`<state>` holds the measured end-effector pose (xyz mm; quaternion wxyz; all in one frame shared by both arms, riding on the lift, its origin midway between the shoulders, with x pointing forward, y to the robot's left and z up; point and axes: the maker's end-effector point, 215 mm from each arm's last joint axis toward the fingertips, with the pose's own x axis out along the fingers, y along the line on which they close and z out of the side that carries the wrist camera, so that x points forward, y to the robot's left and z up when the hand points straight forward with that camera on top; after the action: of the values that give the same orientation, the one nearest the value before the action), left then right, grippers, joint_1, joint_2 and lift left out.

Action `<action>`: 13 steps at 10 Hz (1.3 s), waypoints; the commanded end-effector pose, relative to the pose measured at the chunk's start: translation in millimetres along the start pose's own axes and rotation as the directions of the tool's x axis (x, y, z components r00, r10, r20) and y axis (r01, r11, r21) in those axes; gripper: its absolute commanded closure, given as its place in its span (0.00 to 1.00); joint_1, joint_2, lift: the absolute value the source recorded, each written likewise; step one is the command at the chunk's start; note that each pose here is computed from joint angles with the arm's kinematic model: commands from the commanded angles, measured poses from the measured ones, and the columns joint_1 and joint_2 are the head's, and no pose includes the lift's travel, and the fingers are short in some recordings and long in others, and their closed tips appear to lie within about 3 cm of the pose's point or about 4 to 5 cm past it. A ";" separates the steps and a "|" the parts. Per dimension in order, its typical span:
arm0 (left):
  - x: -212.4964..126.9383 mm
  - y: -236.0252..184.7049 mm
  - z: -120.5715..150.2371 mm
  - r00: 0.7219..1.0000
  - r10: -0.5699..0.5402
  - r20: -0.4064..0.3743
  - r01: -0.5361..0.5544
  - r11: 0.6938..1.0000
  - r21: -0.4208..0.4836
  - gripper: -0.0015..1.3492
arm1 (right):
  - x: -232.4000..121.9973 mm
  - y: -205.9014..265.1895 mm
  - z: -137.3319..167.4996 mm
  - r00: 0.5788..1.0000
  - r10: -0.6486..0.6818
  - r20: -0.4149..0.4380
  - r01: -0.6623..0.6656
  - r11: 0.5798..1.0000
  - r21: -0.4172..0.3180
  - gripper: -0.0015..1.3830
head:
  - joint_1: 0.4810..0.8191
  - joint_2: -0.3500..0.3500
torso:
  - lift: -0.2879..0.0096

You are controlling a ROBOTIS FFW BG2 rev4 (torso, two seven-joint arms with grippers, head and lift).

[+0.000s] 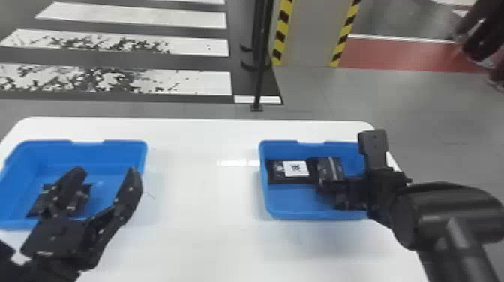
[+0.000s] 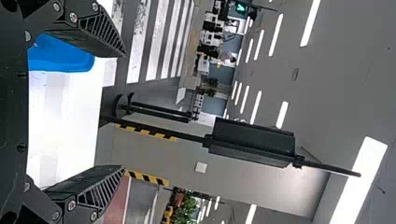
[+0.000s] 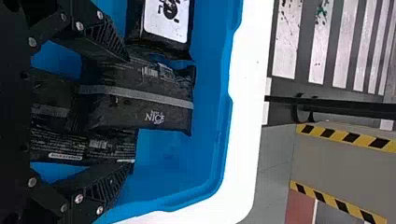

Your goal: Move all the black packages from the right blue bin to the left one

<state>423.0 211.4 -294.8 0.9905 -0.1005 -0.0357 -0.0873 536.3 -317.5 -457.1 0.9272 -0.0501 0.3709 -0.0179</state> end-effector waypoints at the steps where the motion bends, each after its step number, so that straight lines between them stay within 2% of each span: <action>1: 0.1 -0.3 -0.5 1.000 -0.001 -0.003 0.001 1.000 0.009 0.15 | 11.6 1.3 0.2 1.000 0.024 -0.002 -0.024 1.000 0.009 0.37 | 0.63 0.32 | 0.50; 2: 0.7 0.0 -1.6 1.000 -0.001 -0.005 0.001 1.000 0.009 0.15 | 17.3 4.8 1.1 0.999 0.048 0.009 -0.048 0.999 0.014 0.47 | 0.63 0.33 | 0.50; 3: 0.7 0.0 -3.9 1.000 -0.001 -0.013 0.001 1.000 0.009 0.15 | 20.3 8.5 1.7 0.998 0.062 0.014 -0.062 0.998 0.017 0.64 | 0.63 0.33 | 0.50; 5: 0.6 0.7 -3.5 1.000 -0.001 -0.012 0.001 1.000 0.009 0.15 | 22.9 13.7 -2.4 0.997 0.081 0.013 -0.082 0.996 0.027 0.64 | 0.63 0.34 | 0.50; 7: 0.6 0.4 -2.7 1.000 -0.002 -0.010 0.002 1.000 0.007 0.15 | 16.7 31.6 -0.2 0.988 0.141 0.059 -0.144 0.988 0.051 0.65 | 0.63 0.35 | 0.50; 8: 0.2 1.2 -4.5 1.000 0.000 -0.011 0.000 1.000 0.003 0.15 | 10.5 35.1 5.6 0.983 0.149 0.110 -0.156 0.986 0.054 0.87 | 0.63 0.36 | 0.50; 11: 0.2 -0.3 -5.3 1.000 -0.002 -0.011 0.002 1.000 -0.005 0.15 | -13.9 28.5 22.6 0.962 0.180 0.208 -0.202 0.975 0.093 0.84 | 0.63 0.38 | 0.50; 13: 0.1 0.2 -2.0 1.000 0.000 0.003 0.000 1.000 -0.010 0.15 | -50.2 49.6 38.4 0.897 0.329 0.294 -0.384 0.910 0.153 0.84 | 0.63 0.39 | 0.50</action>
<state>423.3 210.6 -299.0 0.9901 -0.1042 -0.0329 -0.0882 530.1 -262.8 -410.8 0.9556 0.0941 0.2547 0.1142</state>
